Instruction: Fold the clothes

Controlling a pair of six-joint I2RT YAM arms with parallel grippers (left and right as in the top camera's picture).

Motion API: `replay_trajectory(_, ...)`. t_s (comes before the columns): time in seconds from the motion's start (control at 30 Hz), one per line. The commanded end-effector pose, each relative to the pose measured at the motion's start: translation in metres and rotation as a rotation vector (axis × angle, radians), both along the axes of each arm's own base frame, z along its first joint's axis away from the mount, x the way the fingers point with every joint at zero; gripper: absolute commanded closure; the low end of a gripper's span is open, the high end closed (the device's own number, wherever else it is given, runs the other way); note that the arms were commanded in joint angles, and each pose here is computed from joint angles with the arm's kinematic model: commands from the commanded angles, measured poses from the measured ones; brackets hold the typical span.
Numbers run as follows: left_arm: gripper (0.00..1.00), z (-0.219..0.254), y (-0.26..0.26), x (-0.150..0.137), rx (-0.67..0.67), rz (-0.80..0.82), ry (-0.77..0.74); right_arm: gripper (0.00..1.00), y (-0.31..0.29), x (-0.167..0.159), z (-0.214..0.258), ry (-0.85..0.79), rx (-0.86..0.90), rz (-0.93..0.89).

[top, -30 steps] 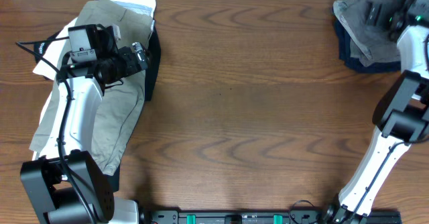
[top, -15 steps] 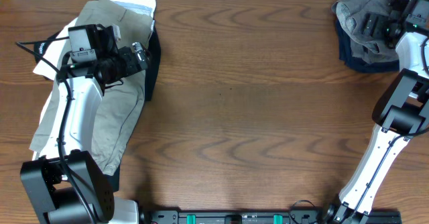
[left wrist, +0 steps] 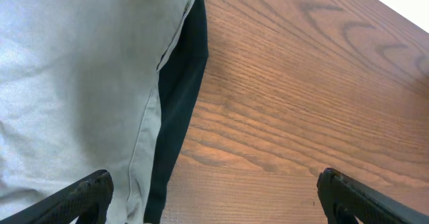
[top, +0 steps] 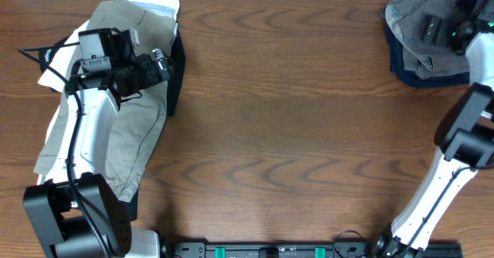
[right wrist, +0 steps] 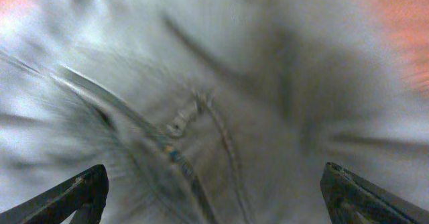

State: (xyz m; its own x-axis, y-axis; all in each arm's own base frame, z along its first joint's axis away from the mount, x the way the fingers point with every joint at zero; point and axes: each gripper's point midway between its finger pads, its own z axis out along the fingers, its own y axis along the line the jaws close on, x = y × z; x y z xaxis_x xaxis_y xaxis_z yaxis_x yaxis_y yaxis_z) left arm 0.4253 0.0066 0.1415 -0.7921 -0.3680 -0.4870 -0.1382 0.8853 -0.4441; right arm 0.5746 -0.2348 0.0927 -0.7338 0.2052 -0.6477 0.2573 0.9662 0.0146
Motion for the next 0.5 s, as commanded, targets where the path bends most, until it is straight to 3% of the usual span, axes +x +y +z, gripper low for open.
replay_trajectory(0.0, 0.02, -0.009, 0.000, -0.002, -0.001, -0.011, 0.018, 0.01, 0.001, -0.013, 0.150, -0.231, -0.100, -0.013)
replay_trajectory(0.17, 0.02, -0.009, 0.000, -0.002, -0.001, -0.011, 0.018, 0.01, 0.033, -0.056, 0.271, -0.416, -0.094, -0.016)
replay_trajectory(0.27, 0.02, -0.009, 0.000, -0.002, -0.001, -0.011, 0.018, 0.01, 0.056, -0.086, 0.322, -0.511, -0.036, -0.013)
replay_trajectory(0.47, 0.02, -0.009, 0.000, -0.002, -0.001, -0.011, 0.018, 0.01, 0.081, -0.141, 0.404, -0.669, -0.097, 0.002)
